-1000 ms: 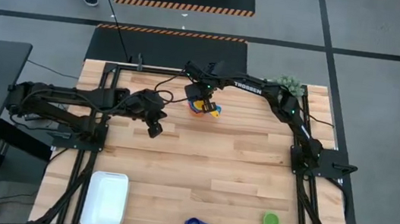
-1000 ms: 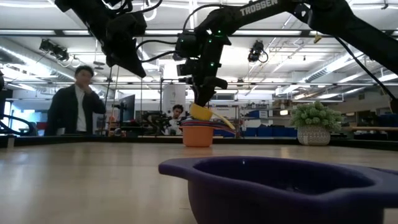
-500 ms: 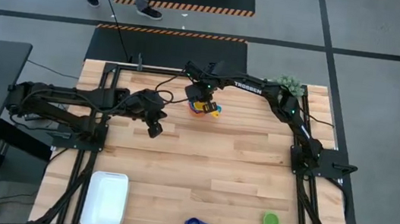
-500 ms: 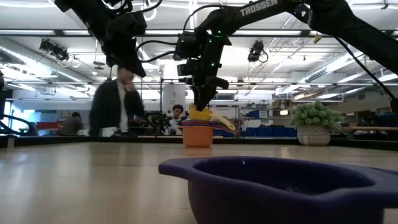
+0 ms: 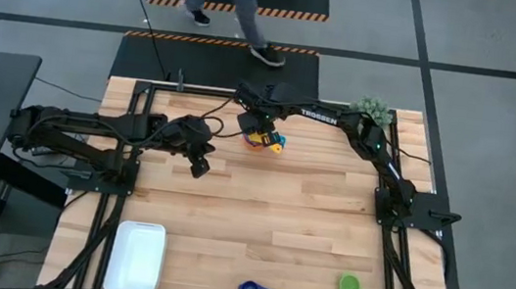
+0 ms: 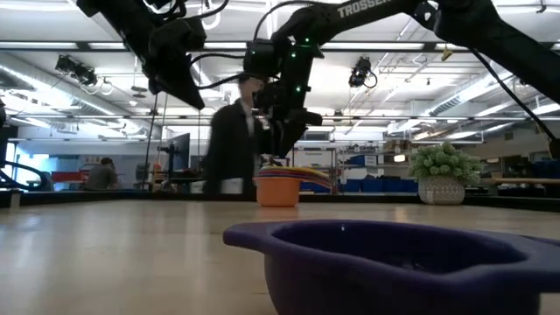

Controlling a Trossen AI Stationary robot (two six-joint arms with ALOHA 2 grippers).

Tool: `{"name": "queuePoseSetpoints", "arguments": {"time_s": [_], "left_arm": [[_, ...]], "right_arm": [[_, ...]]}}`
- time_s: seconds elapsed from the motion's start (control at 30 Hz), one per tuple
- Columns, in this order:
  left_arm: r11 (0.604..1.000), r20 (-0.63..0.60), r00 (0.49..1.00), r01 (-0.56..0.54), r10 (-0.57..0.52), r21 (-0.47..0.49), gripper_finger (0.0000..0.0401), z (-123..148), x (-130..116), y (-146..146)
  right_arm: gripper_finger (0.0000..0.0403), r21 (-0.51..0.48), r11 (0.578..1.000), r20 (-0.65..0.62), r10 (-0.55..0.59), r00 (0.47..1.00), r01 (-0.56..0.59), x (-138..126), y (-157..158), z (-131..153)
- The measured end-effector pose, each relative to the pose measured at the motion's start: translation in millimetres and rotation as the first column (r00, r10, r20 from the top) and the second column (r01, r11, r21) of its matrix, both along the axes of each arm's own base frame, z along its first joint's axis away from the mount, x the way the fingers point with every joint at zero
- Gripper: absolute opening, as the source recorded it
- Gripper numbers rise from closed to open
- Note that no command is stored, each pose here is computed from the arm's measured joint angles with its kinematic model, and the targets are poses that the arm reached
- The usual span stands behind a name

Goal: Nest measuring cups in basket
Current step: Stack the yellow measuring cup on top of the blue measuring cup

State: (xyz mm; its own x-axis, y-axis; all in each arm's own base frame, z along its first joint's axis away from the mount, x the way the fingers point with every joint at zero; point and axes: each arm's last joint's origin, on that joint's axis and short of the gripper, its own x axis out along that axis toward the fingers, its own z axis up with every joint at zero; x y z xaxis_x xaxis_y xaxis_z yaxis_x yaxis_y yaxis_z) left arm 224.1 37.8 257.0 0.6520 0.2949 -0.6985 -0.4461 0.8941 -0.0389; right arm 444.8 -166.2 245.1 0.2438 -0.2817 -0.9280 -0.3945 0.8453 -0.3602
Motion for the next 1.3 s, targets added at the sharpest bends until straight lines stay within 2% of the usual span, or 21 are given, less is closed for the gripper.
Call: {"name": "queuePoseSetpoints", "arguments": {"time_s": [0.17, 0.3, 0.37, 0.43, 0.53, 0.67, 0.73, 0.83, 0.93, 1.07, 1.3], "left_arm": [[0.999, 0.009, 1.0, -0.028, 0.029, -0.035, 0.0, 0, 0, 0], [0.999, -0.014, 1.0, -0.023, 0.022, -0.047, 0.0, -2, -2, -1], [0.999, -0.016, 1.0, -0.023, 0.023, -0.047, 0.0, -2, -2, -1], [0.999, -0.016, 1.0, -0.024, 0.023, -0.047, 0.0, -2, -2, -1], [0.998, -0.035, 0.999, -0.034, 0.032, -0.058, 0.0, -8, 3, 0], [0.997, -0.049, 0.998, -0.029, 0.025, -0.069, 0.0, -23, 20, -1], [0.998, -0.016, 1.0, -0.01, 0.009, -0.066, 0.0, -31, 35, -3], [0.999, 0.059, 0.997, 0.044, -0.043, -0.026, 0.0, -41, 58, -5], [0.999, 0.066, 0.997, 0.044, -0.043, -0.022, 0.0, -57, 72, -3], [0.999, 0.069, 0.997, 0.033, -0.032, -0.012, 0.0, -78, 87, 4], [1.0, 0.19, 0.982, 0.015, -0.013, -0.01, 0.0, -108, 113, 16]], "right_arm": [[0.0118, -0.113, 0.994, 0.0, -0.01, 1.0, 0.01, -1, 12, 17], [0.0062, -0.163, 0.985, 0.057, -0.048, 0.997, 0.057, -11, 18, 44], [0.0024, -0.158, 0.982, 0.106, -0.087, 0.991, 0.103, -20, 20, 62], [0.0008, -0.144, 0.976, 0.163, -0.141, 0.977, 0.165, -33, 19, 83], [0.001, -0.08, 0.958, 0.243, -0.249, 0.938, 0.275, -55, 10, 108], [0.0005, 0.093, 0.916, 0.299, -0.399, 0.867, 0.389, -88, -15, 130], [0.0004, 0.184, 0.884, 0.315, -0.468, 0.826, 0.431, -102, -31, 135], [0.0003, 0.261, 0.827, 0.302, -0.56, 0.772, 0.498, -117, -54, 134], [0.0002, 0.313, 0.786, 0.234, -0.608, 0.759, 0.533, -128, -72, 117], [0.0002, 0.4, 0.76, 0.16, -0.608, 0.778, 0.512, -133, -87, 84], [0.0001, 0.47, 0.745, 0.165, -0.602, 0.782, 0.474, -132, -98, 40]]}}
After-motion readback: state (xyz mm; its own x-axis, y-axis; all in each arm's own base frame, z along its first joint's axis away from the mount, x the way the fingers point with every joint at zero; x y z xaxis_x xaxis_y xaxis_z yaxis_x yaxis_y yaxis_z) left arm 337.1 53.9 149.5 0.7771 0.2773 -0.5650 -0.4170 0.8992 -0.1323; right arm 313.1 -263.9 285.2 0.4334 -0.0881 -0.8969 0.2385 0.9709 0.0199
